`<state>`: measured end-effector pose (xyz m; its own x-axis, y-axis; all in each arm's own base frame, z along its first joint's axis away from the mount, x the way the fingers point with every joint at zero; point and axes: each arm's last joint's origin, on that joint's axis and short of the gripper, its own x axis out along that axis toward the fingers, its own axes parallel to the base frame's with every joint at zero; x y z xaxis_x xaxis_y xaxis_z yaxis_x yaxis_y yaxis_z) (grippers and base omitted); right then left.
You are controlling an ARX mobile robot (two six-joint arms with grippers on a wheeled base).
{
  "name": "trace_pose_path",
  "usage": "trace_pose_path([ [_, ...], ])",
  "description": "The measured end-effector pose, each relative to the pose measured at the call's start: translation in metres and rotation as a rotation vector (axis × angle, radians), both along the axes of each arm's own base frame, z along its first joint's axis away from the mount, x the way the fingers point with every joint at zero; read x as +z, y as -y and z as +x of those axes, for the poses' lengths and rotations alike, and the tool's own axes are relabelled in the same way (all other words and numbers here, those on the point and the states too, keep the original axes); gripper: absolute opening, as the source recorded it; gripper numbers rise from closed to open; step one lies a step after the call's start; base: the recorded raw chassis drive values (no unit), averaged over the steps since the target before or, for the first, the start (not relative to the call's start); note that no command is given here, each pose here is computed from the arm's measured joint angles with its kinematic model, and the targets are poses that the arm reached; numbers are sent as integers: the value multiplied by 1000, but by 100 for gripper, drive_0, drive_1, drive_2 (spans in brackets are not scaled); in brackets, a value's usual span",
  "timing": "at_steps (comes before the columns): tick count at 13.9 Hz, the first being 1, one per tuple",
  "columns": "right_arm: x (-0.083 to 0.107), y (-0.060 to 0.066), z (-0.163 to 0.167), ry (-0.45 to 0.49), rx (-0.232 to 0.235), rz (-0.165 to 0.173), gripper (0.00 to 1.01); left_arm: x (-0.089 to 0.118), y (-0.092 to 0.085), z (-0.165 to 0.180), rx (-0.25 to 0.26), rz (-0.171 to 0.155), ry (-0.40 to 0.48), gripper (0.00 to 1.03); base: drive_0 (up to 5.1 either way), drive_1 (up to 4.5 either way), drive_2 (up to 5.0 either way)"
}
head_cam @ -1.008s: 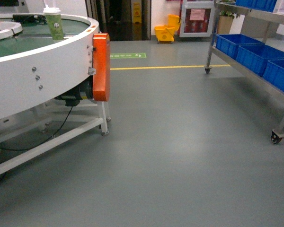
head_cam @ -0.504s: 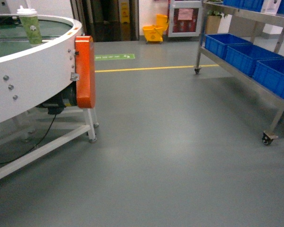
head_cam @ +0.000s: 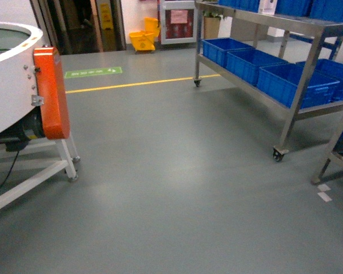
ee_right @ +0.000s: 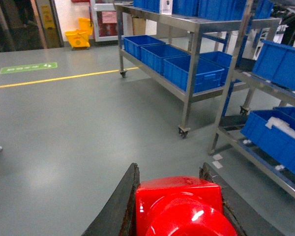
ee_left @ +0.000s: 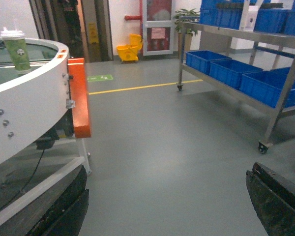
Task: Pick red block from blue box to shelf
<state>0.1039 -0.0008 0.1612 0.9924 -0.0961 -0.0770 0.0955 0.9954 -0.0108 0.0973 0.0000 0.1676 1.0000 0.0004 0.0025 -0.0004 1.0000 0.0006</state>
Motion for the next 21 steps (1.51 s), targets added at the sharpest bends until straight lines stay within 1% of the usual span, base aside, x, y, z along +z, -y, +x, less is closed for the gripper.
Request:
trace_pose_path([
  [21,0,0,0,0,0,0,28,0,0,0,0,0,0,98,-167,-167,-167],
])
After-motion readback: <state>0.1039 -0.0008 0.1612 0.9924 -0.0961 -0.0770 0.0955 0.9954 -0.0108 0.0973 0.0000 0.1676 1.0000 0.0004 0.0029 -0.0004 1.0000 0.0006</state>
